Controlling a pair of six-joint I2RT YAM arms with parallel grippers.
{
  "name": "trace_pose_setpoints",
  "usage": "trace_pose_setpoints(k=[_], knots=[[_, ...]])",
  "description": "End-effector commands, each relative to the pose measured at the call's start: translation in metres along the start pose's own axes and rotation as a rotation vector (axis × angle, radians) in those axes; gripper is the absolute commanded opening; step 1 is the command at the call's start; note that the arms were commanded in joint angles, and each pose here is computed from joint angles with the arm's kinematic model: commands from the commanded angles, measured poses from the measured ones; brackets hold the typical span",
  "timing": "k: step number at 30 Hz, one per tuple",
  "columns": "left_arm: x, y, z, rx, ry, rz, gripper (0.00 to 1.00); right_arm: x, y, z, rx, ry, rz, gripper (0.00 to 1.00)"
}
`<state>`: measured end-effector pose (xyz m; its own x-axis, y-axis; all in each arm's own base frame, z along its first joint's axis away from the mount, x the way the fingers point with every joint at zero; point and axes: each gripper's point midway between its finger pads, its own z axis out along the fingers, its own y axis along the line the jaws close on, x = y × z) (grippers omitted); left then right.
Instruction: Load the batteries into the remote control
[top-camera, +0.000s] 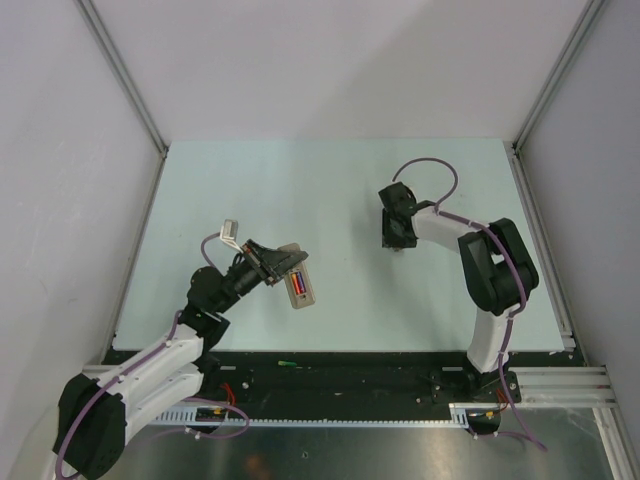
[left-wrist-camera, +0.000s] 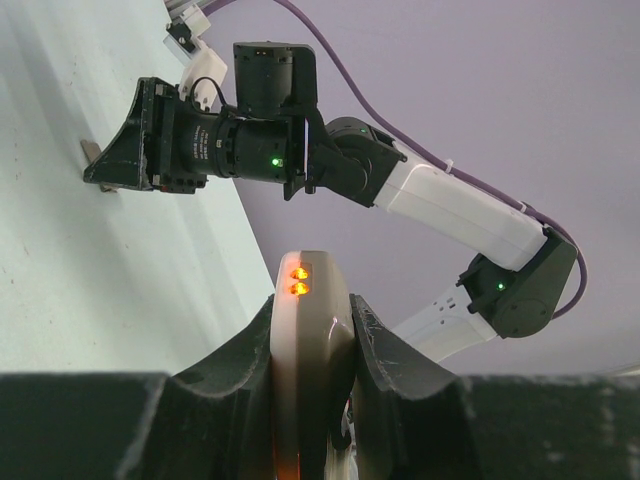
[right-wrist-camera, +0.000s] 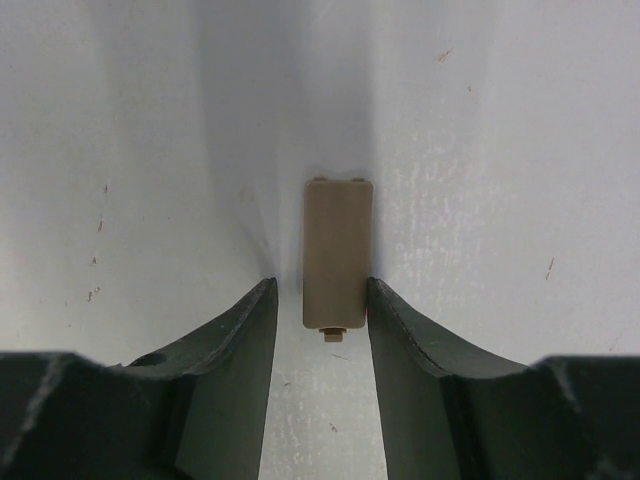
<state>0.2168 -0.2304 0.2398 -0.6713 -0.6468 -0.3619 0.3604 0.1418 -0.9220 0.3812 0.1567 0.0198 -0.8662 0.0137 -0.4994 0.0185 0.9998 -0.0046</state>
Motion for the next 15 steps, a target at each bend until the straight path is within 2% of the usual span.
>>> trace_pose_setpoints(k=[1,10,15], knots=[[-0.0041,-0.0215,0.0026,0.066,-0.002,0.036,0.0,0.0283,-0.0122,0.0008,0.021,0.091,-0.002,0.46],[-0.0035,-0.0223,0.0038,0.067,0.003,0.038,0.0,0.0299,-0.0138,0.0043,0.017,0.106,0.066,0.48],[-0.0031,-0.0224,0.0041,0.067,0.003,0.036,0.0,0.0328,-0.0171,0.0044,0.033,0.115,0.073,0.43]])
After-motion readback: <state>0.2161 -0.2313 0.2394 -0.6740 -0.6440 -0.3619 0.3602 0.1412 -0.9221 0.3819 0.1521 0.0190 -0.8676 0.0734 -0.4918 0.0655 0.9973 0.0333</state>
